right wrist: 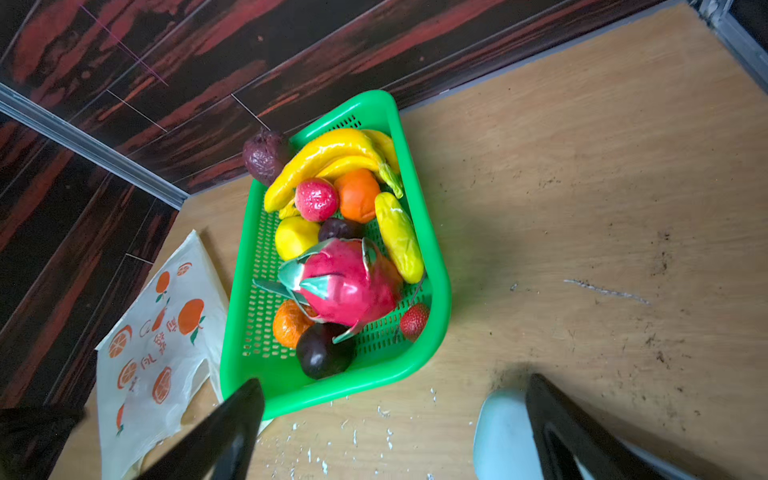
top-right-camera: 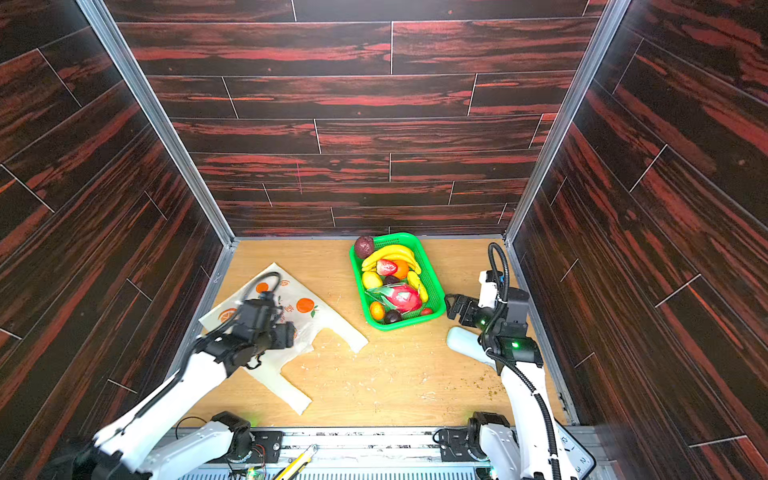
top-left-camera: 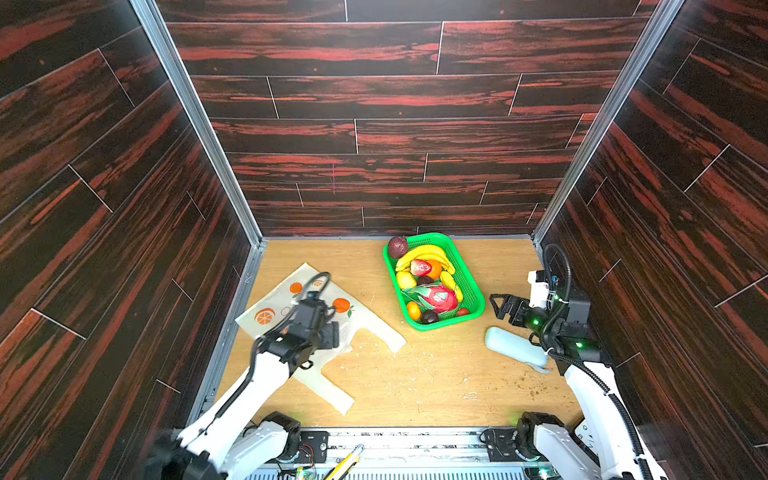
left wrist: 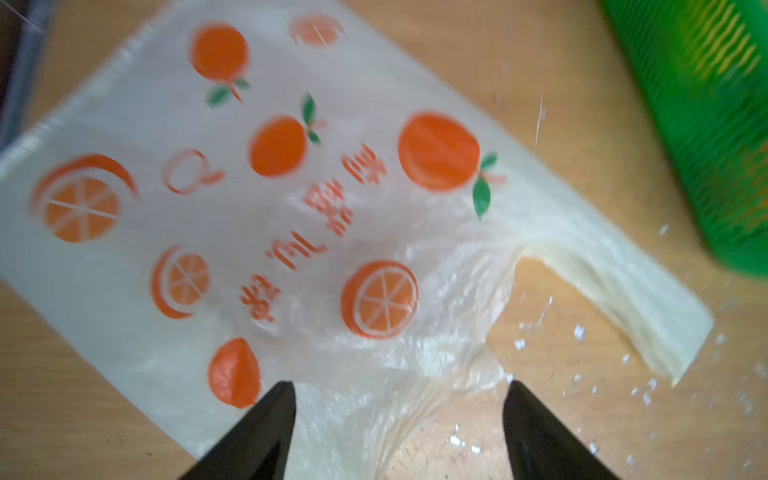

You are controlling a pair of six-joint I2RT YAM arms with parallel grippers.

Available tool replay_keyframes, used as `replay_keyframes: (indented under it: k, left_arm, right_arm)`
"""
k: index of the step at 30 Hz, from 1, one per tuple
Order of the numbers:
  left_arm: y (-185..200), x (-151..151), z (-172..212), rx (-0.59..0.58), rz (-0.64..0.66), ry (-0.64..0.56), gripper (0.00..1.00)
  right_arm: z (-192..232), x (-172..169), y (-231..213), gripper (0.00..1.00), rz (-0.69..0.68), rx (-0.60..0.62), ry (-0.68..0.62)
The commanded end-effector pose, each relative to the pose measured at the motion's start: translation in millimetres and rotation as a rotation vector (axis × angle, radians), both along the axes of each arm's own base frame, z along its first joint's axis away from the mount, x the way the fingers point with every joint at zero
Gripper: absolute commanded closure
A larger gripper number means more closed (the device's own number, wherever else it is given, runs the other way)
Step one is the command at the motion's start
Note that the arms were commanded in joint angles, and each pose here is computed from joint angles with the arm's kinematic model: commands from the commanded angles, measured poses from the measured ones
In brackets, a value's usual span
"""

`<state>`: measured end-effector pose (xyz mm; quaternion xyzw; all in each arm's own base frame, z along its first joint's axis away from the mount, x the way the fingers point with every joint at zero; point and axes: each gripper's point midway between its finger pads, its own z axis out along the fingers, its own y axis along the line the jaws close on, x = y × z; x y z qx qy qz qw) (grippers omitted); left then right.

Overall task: Place the fake fruits into the plastic bag and tie a complex knot
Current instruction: 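Grasp the orange-printed bag's handle with the left gripper and lift it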

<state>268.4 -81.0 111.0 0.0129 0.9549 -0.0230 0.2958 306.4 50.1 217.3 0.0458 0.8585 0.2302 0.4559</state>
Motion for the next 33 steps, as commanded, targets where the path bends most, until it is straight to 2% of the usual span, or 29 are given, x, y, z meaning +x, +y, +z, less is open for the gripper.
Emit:
replay_keyframes:
  k: [1, 8, 19, 27, 29, 33]
  left_arm:
    - [-7, -1, -11, 0.098, -0.063, 0.075, 0.14]
    - [-20, 19, -35, 0.198, -0.090, 0.181, 0.08]
    - [-31, 37, -56, 0.294, -0.109, 0.244, 0.06]
    - [-30, 48, -65, 0.390, -0.108, 0.247, 0.06]
    - [-28, 49, -67, 0.407, -0.107, 0.251, 0.08]
    - [-29, 51, -72, 0.419, -0.111, 0.271, 0.21]
  right_arm:
    - [-9, -8, 4, 0.01, 0.012, 0.023, 0.039]
    - [-11, -7, 3, 0.01, 0.013, 0.011, 0.043]
    - [-18, 0, 2, 0.01, 0.009, 0.003, 0.063]
    - [-21, 3, 3, 0.01, 0.012, 0.001, 0.077]
    - [-22, 2, 2, 0.01, 0.009, -0.002, 0.078]
    - [-22, 2, 1, 0.01, 0.007, -0.009, 0.076]
